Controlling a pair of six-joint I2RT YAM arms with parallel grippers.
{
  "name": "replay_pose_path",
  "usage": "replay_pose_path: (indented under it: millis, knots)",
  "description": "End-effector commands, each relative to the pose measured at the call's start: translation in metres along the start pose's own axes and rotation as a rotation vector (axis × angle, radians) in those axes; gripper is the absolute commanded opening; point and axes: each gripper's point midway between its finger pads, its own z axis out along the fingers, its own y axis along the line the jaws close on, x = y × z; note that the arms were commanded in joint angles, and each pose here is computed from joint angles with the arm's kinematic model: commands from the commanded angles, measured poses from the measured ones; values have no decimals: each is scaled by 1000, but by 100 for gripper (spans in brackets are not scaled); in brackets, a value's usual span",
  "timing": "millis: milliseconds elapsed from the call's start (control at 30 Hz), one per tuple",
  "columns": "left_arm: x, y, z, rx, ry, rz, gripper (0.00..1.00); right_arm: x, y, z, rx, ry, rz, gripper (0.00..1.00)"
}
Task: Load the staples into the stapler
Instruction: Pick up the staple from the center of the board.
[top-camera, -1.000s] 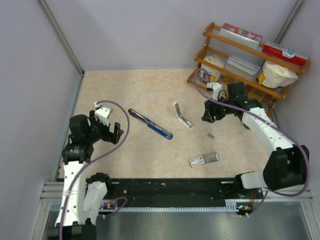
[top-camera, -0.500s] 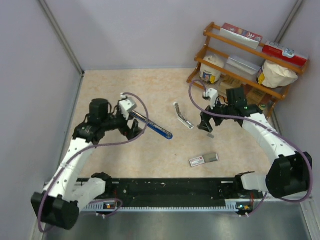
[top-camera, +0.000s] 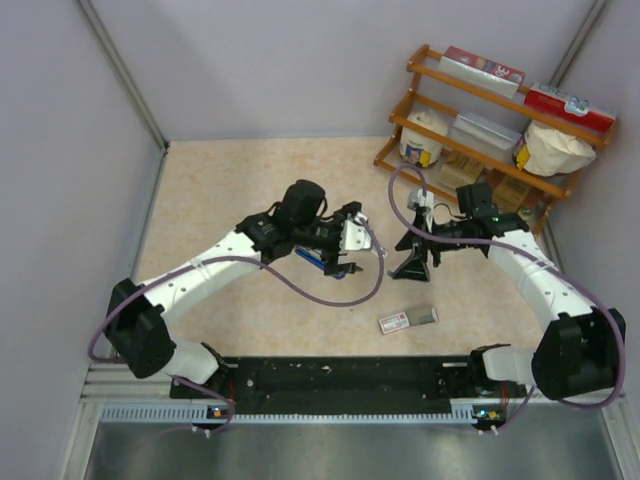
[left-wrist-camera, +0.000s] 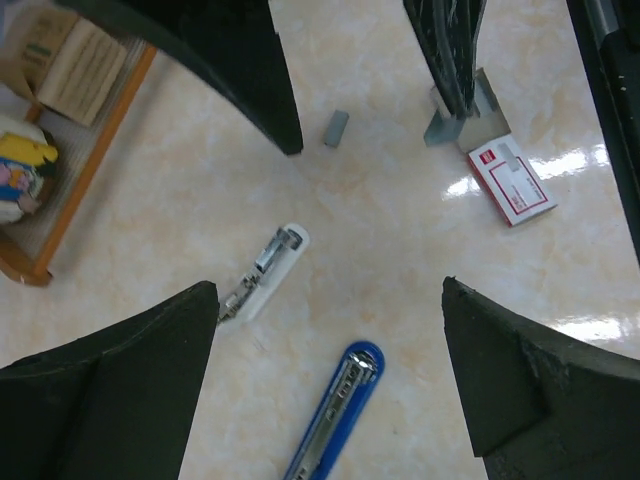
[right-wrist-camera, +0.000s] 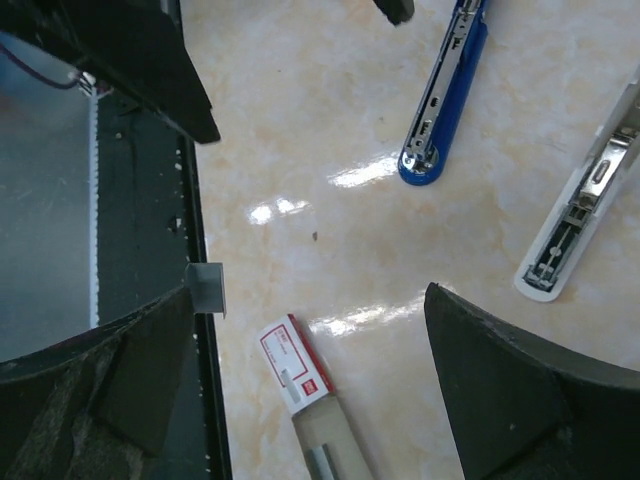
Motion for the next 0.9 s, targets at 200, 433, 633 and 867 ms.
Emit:
replay_pose_path:
  millis: [200,433,633,867]
  knots:
    - [-46,-18,47,99,30,300,79,-13,19,-1,-208,-75,106,93]
    - [-42,-42,56,195,36,304,72,-10,14,-2,-227,-79,154,91]
    - [-39,-42,61,195,42,287,64,-9,13,-2,-231,-80,160,90]
    - [-43,-43,71,200,37,266,57,-5,10,0,-238,-69,185,89]
